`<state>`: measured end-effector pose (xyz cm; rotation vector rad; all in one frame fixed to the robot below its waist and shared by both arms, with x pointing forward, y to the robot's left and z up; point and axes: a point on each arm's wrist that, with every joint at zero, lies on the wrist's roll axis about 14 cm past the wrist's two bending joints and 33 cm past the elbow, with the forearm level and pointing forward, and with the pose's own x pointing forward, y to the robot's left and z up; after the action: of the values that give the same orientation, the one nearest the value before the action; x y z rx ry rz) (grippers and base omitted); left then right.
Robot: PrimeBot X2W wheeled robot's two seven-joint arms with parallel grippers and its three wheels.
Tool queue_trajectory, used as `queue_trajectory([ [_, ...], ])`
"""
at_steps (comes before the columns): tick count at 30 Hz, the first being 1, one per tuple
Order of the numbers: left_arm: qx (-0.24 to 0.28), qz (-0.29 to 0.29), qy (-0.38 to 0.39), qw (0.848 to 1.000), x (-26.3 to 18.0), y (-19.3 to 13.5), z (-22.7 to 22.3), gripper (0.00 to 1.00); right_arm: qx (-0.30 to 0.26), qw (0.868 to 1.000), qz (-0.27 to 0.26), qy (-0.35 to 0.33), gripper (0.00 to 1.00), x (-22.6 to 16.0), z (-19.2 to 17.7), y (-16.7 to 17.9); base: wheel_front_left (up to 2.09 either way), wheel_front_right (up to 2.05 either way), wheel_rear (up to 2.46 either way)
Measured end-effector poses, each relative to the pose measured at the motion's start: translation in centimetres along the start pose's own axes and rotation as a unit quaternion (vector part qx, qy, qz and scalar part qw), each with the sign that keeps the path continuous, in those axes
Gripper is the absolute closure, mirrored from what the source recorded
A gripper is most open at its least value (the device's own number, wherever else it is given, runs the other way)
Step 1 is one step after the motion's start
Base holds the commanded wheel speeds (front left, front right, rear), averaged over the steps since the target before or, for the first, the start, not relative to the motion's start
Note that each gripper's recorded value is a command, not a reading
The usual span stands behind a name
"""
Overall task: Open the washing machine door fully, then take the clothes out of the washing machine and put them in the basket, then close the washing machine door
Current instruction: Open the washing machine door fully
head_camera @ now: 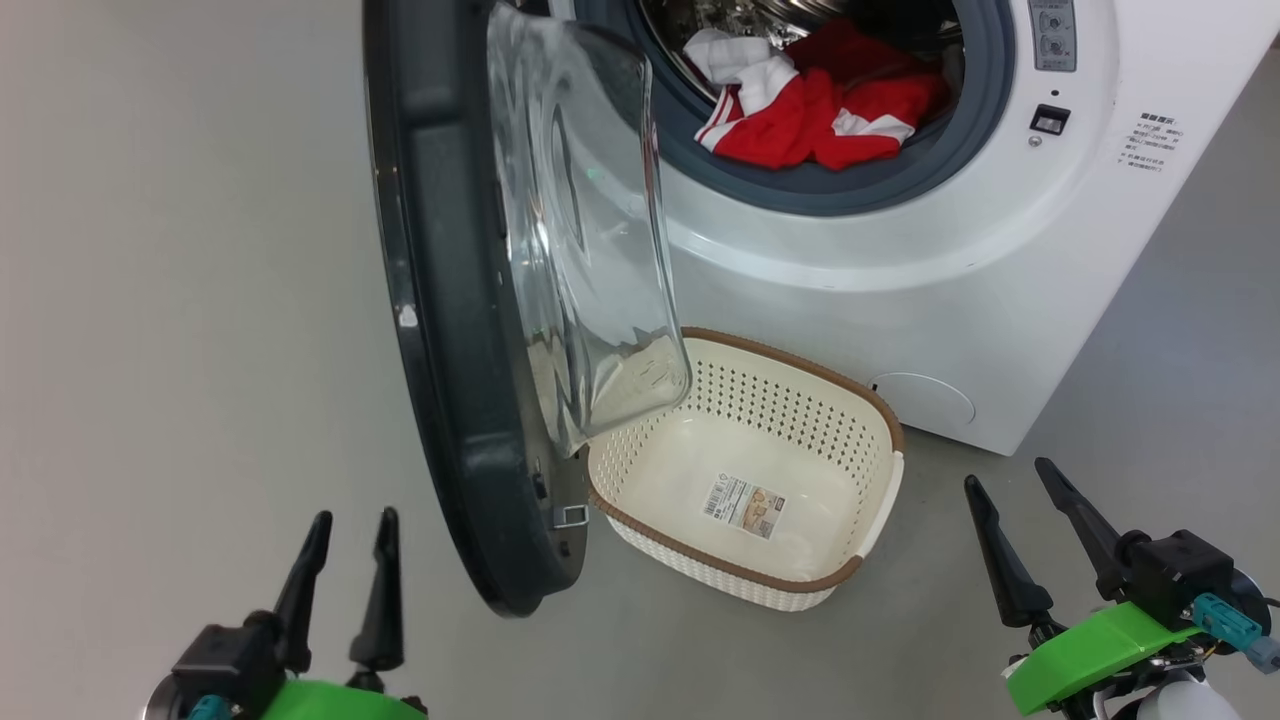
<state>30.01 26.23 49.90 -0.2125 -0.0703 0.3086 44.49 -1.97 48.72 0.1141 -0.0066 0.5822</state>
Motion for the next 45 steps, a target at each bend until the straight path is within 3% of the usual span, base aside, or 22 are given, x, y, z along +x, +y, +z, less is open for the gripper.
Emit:
queue_trajectory([
  [1, -0.001, 0.003, -0.002, 1.000, 0.0, 0.2, 0.1, 1.00, 0.000, 1.000, 0.000, 0.000, 0.00, 0.0, 0.0, 0.0, 0.00, 0.00, 0.00],
  [6, -0.004, 0.028, -0.033, 0.999, 0.2, 1.6, 2.1, 1.00, 0.000, 1.000, 0.002, -0.001, 0.00, 0.1, 0.1, 0.2, 0.00, 0.00, 0.00],
  [13, -0.013, 0.028, -0.141, 0.990, 0.5, 1.7, 9.0, 1.00, 0.001, 1.000, 0.004, -0.004, 0.00, 0.2, 0.3, 0.5, 0.00, 0.00, 0.00],
  [20, -0.039, -0.025, -0.252, 0.967, -0.7, -1.8, 16.2, 1.00, 0.003, 1.000, 0.005, -0.006, 0.00, 0.2, 0.5, 0.7, 0.00, 0.00, 0.00],
  [25, -0.073, -0.098, -0.284, 0.951, -1.9, -6.0, 18.4, 1.00, 0.004, 1.000, 0.004, -0.008, 0.00, 0.2, 0.5, 0.8, 0.00, 0.00, 0.00],
  [34, -0.135, -0.225, -0.174, 0.949, -3.3, -13.8, 12.3, 1.00, 0.005, 1.000, 0.003, -0.007, 0.00, 0.2, 0.5, 0.7, 0.00, 0.00, 0.00],
  [45, -0.164, -0.221, -0.038, 0.961, -3.0, -14.7, 4.2, 1.00, 0.007, 1.000, 0.001, -0.008, 0.00, -0.1, 0.5, 0.7, 0.00, 0.00, 0.00],
])
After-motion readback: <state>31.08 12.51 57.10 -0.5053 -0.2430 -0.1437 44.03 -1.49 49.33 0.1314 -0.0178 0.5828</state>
